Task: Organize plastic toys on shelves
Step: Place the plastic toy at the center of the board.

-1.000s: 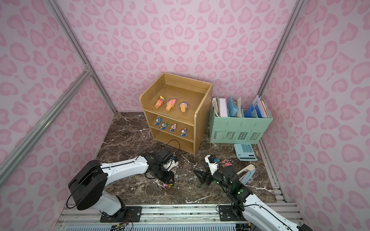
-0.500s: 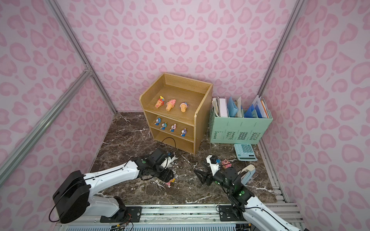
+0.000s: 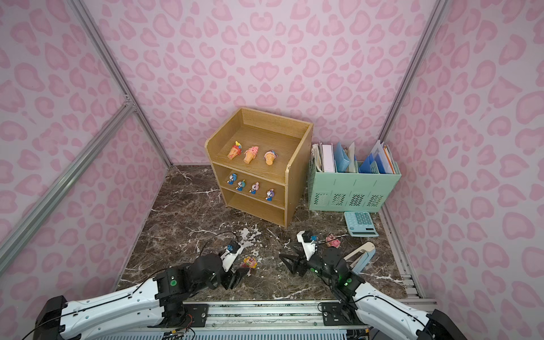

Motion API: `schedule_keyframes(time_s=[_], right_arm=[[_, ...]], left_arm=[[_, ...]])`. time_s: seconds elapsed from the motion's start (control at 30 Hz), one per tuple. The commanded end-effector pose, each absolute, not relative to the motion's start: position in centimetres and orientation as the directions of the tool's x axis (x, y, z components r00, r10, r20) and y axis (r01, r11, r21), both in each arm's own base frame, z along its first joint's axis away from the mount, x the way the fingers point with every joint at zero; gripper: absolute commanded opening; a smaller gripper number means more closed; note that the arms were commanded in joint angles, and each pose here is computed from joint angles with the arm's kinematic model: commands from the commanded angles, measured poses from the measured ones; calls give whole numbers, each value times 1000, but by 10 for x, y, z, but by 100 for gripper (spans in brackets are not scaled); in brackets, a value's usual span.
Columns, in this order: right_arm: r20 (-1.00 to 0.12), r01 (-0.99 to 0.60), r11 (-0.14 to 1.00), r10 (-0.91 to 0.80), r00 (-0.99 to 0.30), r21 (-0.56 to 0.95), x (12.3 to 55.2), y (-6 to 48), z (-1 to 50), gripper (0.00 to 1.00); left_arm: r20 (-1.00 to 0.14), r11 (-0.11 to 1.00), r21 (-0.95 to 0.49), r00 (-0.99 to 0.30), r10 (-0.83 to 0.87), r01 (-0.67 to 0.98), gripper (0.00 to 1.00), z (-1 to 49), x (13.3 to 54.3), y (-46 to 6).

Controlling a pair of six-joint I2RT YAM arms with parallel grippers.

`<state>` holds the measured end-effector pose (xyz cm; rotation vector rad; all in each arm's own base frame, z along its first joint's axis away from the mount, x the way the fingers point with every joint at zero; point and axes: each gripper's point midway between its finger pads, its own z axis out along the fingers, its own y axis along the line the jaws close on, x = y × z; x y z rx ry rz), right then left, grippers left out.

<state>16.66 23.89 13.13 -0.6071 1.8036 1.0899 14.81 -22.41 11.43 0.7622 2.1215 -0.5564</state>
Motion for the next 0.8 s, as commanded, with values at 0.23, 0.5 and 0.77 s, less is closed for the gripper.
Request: schedule_keyframes(time_s=[0.23, 0.5, 0.77], right_arm=[[-892, -746, 505, 122, -436, 434, 182, 245, 154, 71], [-893, -716, 550, 144, -426, 430, 187, 236, 154, 72], [-893, -713, 555, 139, -428, 428, 190, 235, 151, 72]], left_arm=[[-880, 790, 128, -299, 370, 600, 70, 120, 133, -211], [-888, 834, 81, -340, 309, 546, 70, 96, 127, -200], [-878, 815, -290, -478, -18, 502, 68, 103, 120, -196]])
